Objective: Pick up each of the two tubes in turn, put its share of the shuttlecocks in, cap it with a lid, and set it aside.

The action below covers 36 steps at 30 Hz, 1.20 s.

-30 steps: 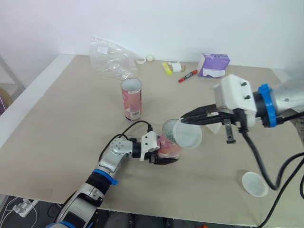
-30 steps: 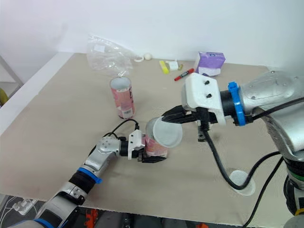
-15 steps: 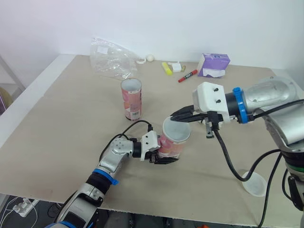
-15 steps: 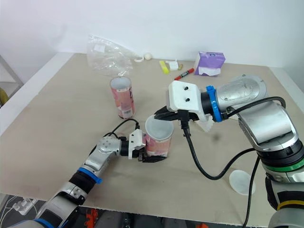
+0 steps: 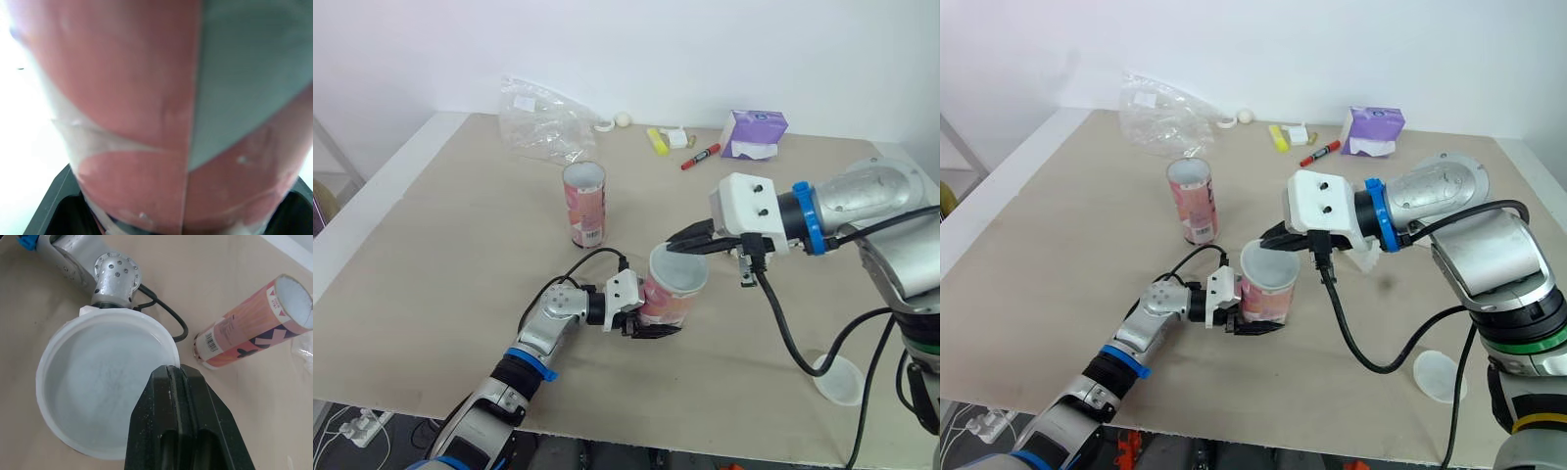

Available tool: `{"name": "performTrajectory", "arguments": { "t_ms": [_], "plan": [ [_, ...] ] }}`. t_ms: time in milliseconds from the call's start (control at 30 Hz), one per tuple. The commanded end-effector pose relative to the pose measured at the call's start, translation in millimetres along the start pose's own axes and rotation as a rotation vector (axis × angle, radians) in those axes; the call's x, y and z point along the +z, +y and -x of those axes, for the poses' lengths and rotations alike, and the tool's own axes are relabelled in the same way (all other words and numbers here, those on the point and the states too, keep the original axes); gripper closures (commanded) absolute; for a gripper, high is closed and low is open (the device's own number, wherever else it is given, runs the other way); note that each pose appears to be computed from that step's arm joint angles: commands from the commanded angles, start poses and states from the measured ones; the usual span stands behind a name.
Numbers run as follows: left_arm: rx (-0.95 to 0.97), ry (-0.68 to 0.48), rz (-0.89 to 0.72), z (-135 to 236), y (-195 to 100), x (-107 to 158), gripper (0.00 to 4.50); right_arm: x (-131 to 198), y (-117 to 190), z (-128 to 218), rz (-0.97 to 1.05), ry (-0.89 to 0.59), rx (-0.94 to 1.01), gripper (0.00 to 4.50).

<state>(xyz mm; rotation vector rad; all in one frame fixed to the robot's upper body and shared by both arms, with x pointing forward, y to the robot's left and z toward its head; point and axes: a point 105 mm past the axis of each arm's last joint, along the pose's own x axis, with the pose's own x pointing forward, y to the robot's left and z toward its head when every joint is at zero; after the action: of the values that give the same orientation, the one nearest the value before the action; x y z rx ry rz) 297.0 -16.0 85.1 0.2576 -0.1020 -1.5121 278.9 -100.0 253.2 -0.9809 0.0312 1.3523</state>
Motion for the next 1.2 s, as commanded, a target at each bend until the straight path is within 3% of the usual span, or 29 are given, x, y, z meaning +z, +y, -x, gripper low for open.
{"name": "performTrajectory", "arguments": {
  "t_ms": [33, 333, 433, 600, 867, 967, 1133, 1200],
  "plan": [
    [0.003, 0.048, 0.039, 0, -4, -13, 1.48, 4, -1, 7, 0.046, 0.021, 0.003, 4.48],
    [0.003, 0.052, 0.041, -1, -3, -13, 1.48, 4, 0, 5, 0.035, 0.014, 0.014, 4.48],
    [0.003, 0.053, 0.042, -1, -3, -13, 1.48, 6, -3, 5, 0.034, 0.003, -0.001, 3.49],
    [0.003, 0.054, 0.044, 0, -2, -14, 1.48, 12, -10, 7, 0.047, -0.021, -0.049, 1.12],
    [0.003, 0.058, 0.046, 0, -2, -14, 1.48, 29, -25, 37, -0.135, -0.165, -0.146, 1.12],
    [0.005, 0.056, 0.048, 0, -1, -14, 1.48, 24, -11, 38, -0.220, -0.172, -0.090, 2.01],
    [0.003, 0.052, 0.048, -2, -2, -13, 1.48, 9, 6, 17, -0.281, -0.140, -0.072, 4.25],
    [0.001, 0.051, 0.048, -2, -2, -13, 1.48, 6, 8, 8, -0.298, -0.127, -0.069, 4.46]
  ]
}}
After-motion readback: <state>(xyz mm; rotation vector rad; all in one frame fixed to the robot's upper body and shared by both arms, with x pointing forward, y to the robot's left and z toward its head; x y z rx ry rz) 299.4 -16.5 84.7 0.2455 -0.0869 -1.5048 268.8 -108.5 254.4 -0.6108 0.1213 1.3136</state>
